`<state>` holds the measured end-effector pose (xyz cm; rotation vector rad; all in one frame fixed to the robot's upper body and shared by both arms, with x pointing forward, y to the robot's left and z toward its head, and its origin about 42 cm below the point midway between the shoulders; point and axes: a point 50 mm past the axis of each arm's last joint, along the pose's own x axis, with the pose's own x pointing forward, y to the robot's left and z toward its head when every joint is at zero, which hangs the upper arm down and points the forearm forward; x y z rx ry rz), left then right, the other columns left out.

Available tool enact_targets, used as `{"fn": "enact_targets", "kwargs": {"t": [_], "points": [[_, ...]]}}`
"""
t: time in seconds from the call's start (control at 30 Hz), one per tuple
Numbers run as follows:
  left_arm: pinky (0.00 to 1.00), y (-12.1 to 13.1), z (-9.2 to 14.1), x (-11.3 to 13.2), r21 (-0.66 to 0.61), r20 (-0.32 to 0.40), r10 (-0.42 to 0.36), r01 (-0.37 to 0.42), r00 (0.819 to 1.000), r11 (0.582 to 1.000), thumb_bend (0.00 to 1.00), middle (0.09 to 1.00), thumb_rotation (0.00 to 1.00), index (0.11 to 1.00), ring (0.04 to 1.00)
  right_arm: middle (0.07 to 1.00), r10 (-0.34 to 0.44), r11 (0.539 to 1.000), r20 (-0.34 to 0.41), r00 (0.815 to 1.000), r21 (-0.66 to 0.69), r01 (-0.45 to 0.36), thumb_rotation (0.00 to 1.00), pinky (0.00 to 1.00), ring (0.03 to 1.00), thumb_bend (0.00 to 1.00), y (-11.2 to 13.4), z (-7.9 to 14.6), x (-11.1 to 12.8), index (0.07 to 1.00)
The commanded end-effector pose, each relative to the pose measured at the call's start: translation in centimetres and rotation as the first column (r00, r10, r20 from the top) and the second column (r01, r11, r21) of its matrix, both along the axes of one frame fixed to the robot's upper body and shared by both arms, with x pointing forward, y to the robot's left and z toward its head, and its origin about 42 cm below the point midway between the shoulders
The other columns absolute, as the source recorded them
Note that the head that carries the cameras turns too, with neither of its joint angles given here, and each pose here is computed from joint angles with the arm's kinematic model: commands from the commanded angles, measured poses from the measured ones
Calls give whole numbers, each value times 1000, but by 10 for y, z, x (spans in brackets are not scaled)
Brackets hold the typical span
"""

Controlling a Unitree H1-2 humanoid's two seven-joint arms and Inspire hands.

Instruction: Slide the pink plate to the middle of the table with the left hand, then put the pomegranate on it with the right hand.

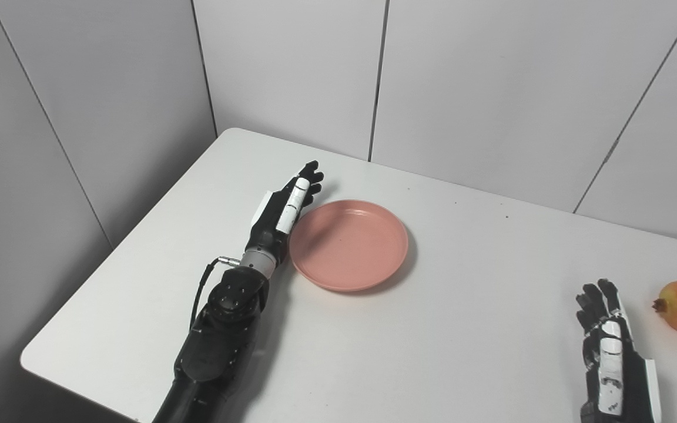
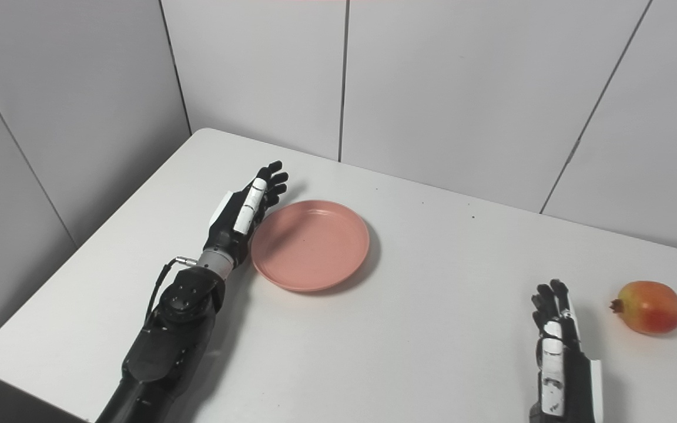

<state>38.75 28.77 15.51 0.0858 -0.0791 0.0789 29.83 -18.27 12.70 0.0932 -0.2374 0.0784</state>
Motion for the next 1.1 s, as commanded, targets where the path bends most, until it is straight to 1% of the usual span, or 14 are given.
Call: {"fn": "enact_targets", "kwargs": {"t": [0.0,0.17,0.33,0.5,0.63,0.87,1.07], "points": [[938,-6,20,10,6,58,-18,18,998,1000,694,911,1000,914,912,918,-3,1000,19,1000,5,3,925,967,928,410,-2,1,-1,930],[943,-16,19,11,-16,45,-35,36,998,999,688,906,1000,910,909,921,-2,1000,17,1000,3,2,932,970,932,417,-2,1,0,932],[978,-24,19,8,8,19,-67,66,998,998,695,916,1000,919,924,919,-3,1000,24,1000,-2,3,922,964,925,412,-1,2,0,930],[971,-30,20,6,31,7,-69,69,998,997,693,915,1000,916,926,920,-1,1000,27,1000,-4,1,909,959,926,414,-1,1,0,928],[990,-33,20,6,35,3,-88,88,996,996,702,915,1000,916,929,919,-4,1000,31,1000,-11,5,911,955,927,407,-2,1,0,927],[979,-35,20,5,31,12,-118,118,993,993,701,923,1000,924,930,918,-6,1000,25,1000,1,6,909,956,928,415,-1,0,0,928],[937,-43,22,3,46,21,-144,143,989,989,693,916,1000,918,915,922,-1,1000,27,1000,2,1,899,964,931,423,0,1,-1,931]]}}
